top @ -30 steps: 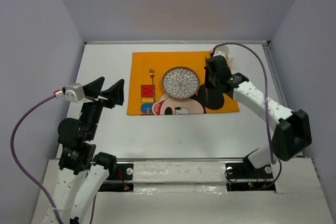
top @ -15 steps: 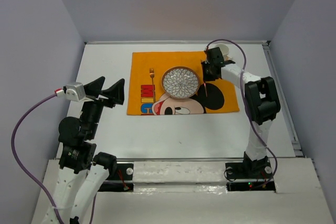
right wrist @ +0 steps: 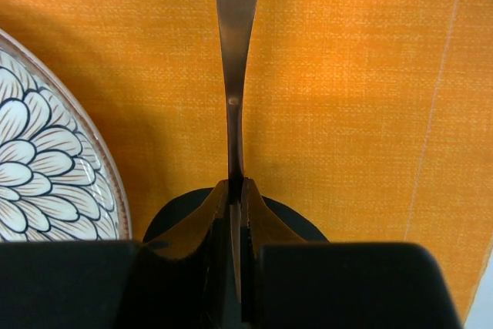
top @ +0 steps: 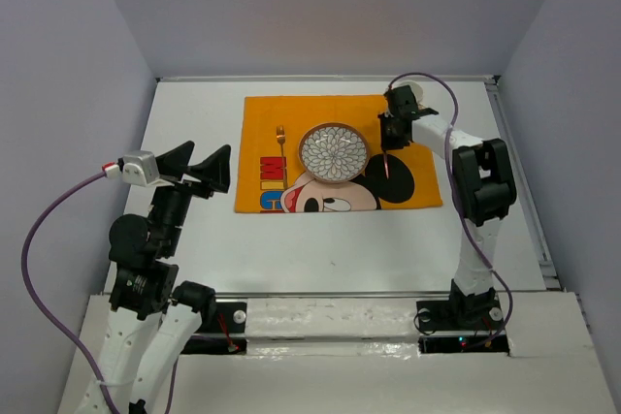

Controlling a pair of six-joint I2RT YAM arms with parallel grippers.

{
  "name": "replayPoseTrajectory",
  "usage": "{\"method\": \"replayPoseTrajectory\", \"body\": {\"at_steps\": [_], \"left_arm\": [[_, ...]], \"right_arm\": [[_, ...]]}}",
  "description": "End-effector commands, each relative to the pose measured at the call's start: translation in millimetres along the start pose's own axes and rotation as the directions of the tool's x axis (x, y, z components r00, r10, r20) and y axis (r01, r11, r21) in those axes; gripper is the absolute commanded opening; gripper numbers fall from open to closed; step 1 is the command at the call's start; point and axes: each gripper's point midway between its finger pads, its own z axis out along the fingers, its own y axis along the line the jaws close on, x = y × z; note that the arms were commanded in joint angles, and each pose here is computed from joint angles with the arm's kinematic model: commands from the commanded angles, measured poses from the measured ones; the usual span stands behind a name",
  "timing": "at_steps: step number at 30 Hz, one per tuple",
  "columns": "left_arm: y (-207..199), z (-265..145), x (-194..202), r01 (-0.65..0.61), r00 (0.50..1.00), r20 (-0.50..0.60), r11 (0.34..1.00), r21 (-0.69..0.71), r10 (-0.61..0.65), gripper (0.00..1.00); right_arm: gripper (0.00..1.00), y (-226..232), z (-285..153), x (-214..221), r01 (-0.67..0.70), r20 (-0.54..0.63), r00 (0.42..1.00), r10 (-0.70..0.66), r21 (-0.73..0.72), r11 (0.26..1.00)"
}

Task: Set the dinner table for one person

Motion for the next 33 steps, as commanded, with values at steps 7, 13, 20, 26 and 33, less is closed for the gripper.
{"method": "replayPoseTrajectory", "body": {"at_steps": [7,13,20,26,33], "left_arm": [[0.4,3.2,-6.8,-0.016,0.999,0.032,1.000,0.002,0.016,0.99],[1.9,4.1,-5.5,-0.017,0.999,0.028,1.000,-0.005,0.017,0.99],[4.0,5.4,-3.5,-0.019,1.000,0.022,1.000,-0.011,0.020,0.99],[5.2,9.2,1.0,-0.024,1.000,0.001,1.000,-0.012,0.024,0.99],[1.9,12.5,6.9,-0.041,0.999,-0.021,0.999,0.020,0.041,0.99]], "right_arm": [[0.00,-5.6,11.1,-6.1,-0.013,-0.013,1.000,0.013,0.046,0.999],[0.22,-5.8,12.3,-10.0,-0.033,-0.003,0.999,0.034,0.055,0.998],[0.44,2.6,-20.4,-28.7,-0.058,0.064,0.996,0.057,0.008,0.998],[0.48,34.2,-102.4,-57.4,-0.046,0.242,0.966,0.091,-0.185,0.982],[0.99,66.2,-297.4,-70.2,0.149,0.693,0.674,0.255,-0.466,0.872]]}}
